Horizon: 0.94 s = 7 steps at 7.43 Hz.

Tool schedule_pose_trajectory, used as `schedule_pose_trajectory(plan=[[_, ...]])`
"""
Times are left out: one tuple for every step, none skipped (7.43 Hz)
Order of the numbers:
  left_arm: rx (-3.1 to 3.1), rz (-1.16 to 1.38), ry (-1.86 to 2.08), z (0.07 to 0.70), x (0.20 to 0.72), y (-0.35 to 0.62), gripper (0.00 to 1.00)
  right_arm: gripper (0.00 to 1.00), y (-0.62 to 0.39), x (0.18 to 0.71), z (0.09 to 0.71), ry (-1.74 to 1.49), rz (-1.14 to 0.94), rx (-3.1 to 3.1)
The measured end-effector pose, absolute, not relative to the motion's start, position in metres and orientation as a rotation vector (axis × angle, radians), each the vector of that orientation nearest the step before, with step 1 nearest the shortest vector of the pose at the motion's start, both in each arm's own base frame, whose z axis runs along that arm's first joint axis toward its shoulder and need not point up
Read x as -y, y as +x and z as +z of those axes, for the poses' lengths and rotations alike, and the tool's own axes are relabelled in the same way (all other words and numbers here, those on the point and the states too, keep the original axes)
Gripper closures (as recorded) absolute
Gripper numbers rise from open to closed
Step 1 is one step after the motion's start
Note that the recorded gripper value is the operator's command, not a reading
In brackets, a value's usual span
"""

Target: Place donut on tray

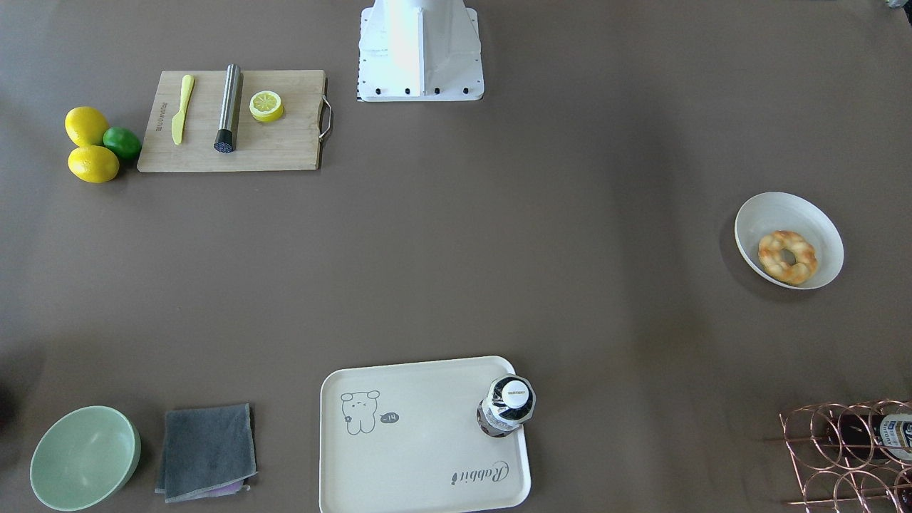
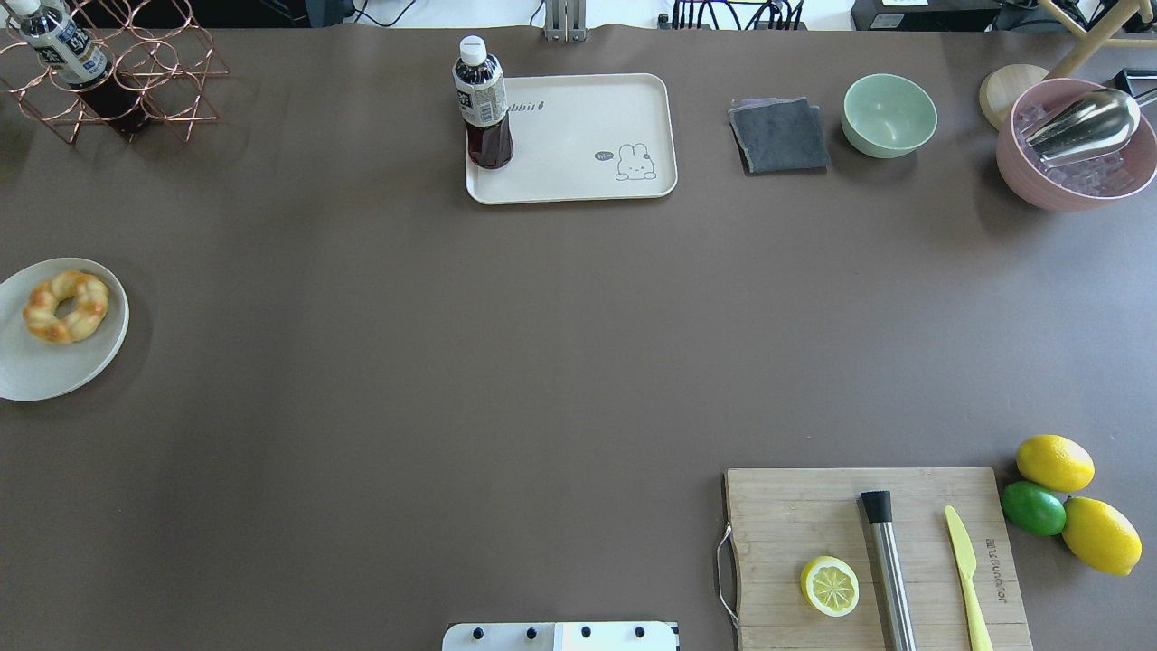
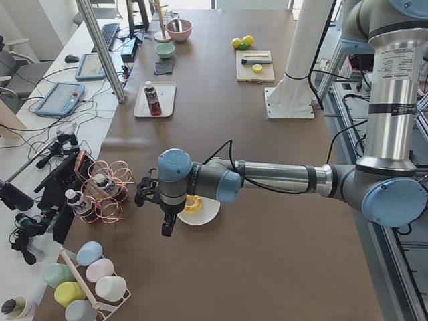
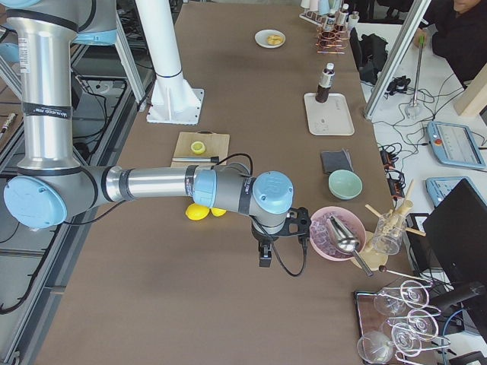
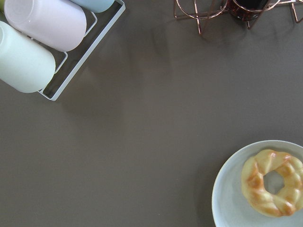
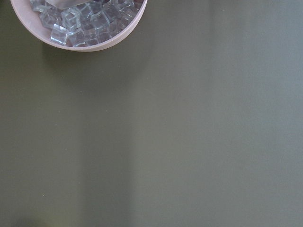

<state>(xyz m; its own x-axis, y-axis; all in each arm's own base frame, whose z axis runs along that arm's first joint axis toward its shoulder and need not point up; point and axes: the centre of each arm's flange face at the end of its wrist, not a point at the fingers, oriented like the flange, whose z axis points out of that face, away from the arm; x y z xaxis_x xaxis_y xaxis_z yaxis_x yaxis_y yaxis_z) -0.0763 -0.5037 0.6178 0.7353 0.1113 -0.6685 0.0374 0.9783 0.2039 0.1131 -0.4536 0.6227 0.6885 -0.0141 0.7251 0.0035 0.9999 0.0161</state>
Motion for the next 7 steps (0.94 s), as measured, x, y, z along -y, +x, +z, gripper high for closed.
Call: schedule_pose_trajectory(plan=[[-0.745,0.044,0.215,0.616,0.504,-0.076,0.02,0.00,0.113,0.454,0.622,0.016,-0.011,0.813],[-0.745,0.042,0.213,0.617,0.503,-0.076,0.02,0.00,0.113,0.454,0.621,0.017,-0.011,0.814],[-0.745,0.040,0.213,0.617,0.502,-0.077,0.02,0.00,0.113,0.454,0.621,0.018,-0.011,0.816],[-0.747,0.038,0.213,0.618,0.499,-0.078,0.02,0.00,0.113,0.454,0.621,0.019,-0.010,0.818],[-0.749,0.039,0.214,0.619,0.496,-0.079,0.02,0.00,0.113,0.454,0.621,0.018,-0.010,0.818],[-0.751,0.038,0.210,0.622,0.492,-0.079,0.02,0.00,0.113,0.453,0.621,0.018,-0.010,0.819],[-0.751,0.039,0.212,0.627,0.485,-0.079,0.02,0.00,0.112,0.452,0.623,0.016,-0.010,0.818]])
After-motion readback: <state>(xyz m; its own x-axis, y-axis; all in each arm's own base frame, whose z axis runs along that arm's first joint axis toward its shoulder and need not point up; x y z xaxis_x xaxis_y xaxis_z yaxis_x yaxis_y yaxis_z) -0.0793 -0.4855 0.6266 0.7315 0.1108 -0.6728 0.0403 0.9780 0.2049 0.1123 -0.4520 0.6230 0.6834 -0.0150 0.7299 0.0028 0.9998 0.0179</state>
